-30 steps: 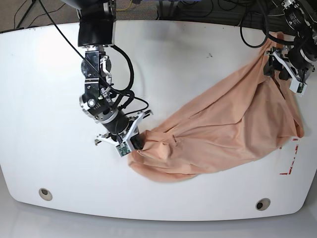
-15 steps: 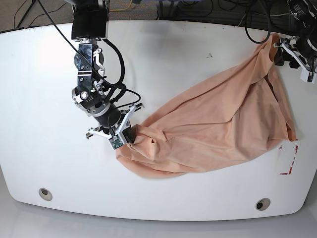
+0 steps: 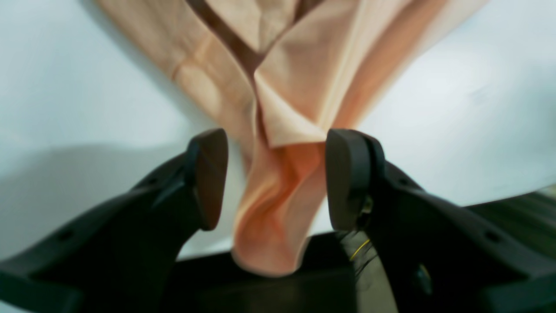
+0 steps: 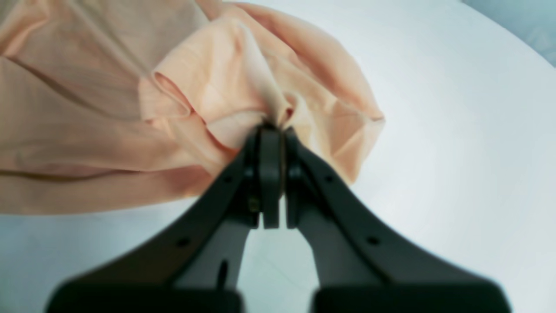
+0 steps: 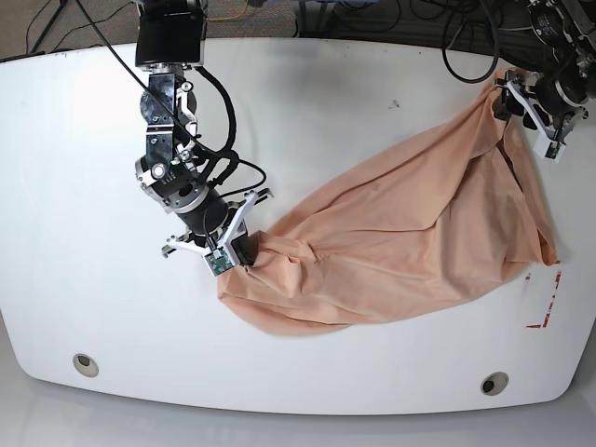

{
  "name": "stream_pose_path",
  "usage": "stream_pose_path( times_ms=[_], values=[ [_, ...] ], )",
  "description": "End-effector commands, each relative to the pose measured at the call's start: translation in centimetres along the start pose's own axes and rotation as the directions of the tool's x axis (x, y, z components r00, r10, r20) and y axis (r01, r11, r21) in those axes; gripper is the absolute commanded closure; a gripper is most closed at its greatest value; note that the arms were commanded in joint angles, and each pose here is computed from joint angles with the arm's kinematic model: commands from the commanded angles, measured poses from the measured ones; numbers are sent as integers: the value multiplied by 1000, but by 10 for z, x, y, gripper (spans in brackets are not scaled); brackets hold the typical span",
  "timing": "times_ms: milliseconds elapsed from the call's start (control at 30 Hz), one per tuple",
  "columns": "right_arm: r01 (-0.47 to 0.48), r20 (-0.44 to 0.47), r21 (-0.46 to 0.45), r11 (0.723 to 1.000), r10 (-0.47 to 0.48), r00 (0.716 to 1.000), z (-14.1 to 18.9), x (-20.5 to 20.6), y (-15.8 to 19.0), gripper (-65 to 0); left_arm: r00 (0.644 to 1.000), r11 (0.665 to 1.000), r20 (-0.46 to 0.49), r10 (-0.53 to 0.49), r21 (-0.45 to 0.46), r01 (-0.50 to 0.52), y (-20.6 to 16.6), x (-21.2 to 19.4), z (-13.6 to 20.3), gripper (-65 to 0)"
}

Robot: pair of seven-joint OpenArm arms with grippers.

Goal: Layout the t-shirt on the table in an organized manner, then fold the t-shirt properly
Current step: 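Drag the grasped fabric with the right gripper away from the left gripper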

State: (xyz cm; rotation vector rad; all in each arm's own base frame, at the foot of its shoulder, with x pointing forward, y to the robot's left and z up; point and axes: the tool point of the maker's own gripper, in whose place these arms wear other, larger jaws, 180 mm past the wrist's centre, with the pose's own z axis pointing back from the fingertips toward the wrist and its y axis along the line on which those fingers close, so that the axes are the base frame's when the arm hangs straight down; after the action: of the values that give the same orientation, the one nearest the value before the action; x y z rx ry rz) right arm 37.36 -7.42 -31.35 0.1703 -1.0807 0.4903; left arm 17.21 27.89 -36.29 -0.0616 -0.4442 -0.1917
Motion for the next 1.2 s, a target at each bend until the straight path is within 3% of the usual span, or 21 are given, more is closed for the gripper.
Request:
stream_pose_path(
  times_ms=[0, 200, 700, 1167],
  values=[
    [-3, 67, -9, 1000, 4, 998, 3, 21, -4, 0, 999, 999, 5, -39, 7, 39, -1, 6, 1, -337],
    [-4, 65, -10, 1000, 5, 998, 3, 20, -4, 0, 997, 997, -21, -79, 6, 79, -6, 6, -4, -339],
    [0, 55, -9, 1000, 1, 998, 5, 14, -3, 0, 963, 974, -203, -175, 108, 200, 2, -15, -14, -339],
    [-1, 58, -10, 1000, 2, 998, 7, 14, -2, 0, 944, 961, -248, -218, 111, 251, -2, -18, -18, -339]
  ],
)
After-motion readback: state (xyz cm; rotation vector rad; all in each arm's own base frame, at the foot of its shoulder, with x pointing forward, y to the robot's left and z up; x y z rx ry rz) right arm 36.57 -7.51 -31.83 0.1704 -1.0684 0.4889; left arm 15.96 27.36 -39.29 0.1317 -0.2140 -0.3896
